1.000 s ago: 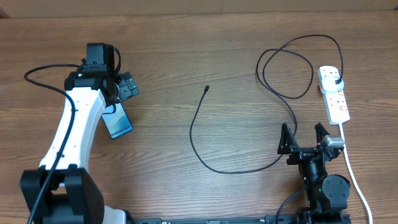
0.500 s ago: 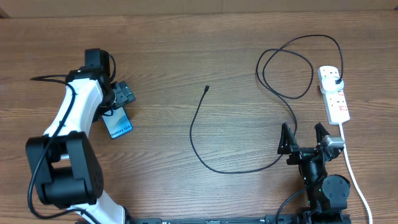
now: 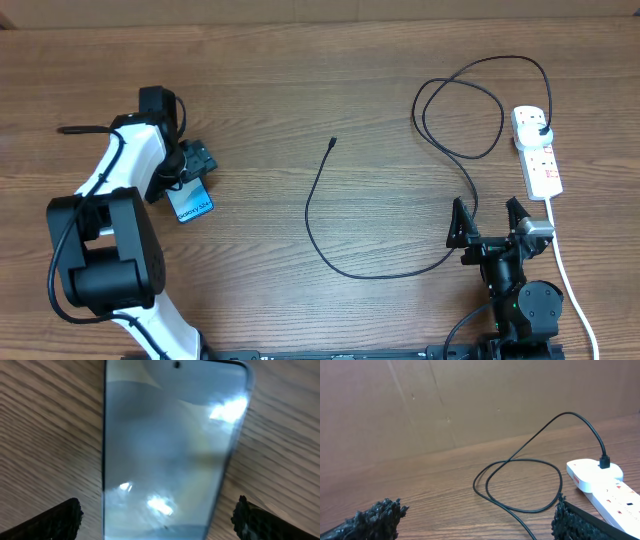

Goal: Plug charger to phone and switch on socket
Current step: 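Lower the left gripper onto the phone and close on it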

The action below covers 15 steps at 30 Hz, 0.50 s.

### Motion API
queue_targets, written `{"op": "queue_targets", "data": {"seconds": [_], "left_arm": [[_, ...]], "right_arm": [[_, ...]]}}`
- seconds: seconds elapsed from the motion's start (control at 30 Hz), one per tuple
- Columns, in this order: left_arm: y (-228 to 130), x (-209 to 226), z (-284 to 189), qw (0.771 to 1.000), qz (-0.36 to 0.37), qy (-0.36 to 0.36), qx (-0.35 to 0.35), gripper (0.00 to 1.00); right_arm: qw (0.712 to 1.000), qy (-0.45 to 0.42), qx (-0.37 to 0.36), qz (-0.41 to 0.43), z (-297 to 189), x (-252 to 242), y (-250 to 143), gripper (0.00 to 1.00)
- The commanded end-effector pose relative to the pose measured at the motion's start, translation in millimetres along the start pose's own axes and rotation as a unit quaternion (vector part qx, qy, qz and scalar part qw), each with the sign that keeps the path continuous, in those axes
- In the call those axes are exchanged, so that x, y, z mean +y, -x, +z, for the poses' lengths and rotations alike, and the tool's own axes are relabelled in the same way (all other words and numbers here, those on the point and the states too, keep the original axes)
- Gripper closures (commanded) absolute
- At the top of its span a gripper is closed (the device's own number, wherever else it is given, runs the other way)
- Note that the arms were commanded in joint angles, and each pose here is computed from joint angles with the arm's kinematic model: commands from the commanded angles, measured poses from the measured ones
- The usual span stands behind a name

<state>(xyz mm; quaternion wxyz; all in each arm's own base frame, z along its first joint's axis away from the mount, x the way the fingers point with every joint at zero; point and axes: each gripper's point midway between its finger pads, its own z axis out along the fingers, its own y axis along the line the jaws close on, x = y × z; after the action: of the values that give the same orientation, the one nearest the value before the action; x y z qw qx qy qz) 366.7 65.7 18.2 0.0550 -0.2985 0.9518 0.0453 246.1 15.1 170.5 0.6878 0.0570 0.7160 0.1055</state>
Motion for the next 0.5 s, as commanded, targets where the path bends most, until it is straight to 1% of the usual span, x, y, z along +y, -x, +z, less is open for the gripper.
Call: {"op": "queue_targets", "data": {"seconds": [0.0,0.2,0.33,0.47], "left_arm": [[5.5,-0.3,6.9,1.0,0.011,-0.001,0.004,0.0],[6.1,-1.4,11.1,1.0,0.023,-0.002,0.004,0.0],[8.1,-7.2,12.5,0.999,0.04,-0.016,0.002,0.0],[10.0,-6.9,12.9,0.999,0.037,-0.019,0.0,0.0]], "right_arm": [[1.0,-0.002,-0.004,0.0,0.0,-1.0,-0.9,0.0],[1.0,-0.002,-0.004,0.0,0.0,-1.0,-0.9,0.0],[1.0,-0.002,-0.004,0.0,0.0,-1.0,-0.9,0.0],[1.0,-0.002,-0.004,0.0,0.0,-0.9,-1.0,0.0]]}}
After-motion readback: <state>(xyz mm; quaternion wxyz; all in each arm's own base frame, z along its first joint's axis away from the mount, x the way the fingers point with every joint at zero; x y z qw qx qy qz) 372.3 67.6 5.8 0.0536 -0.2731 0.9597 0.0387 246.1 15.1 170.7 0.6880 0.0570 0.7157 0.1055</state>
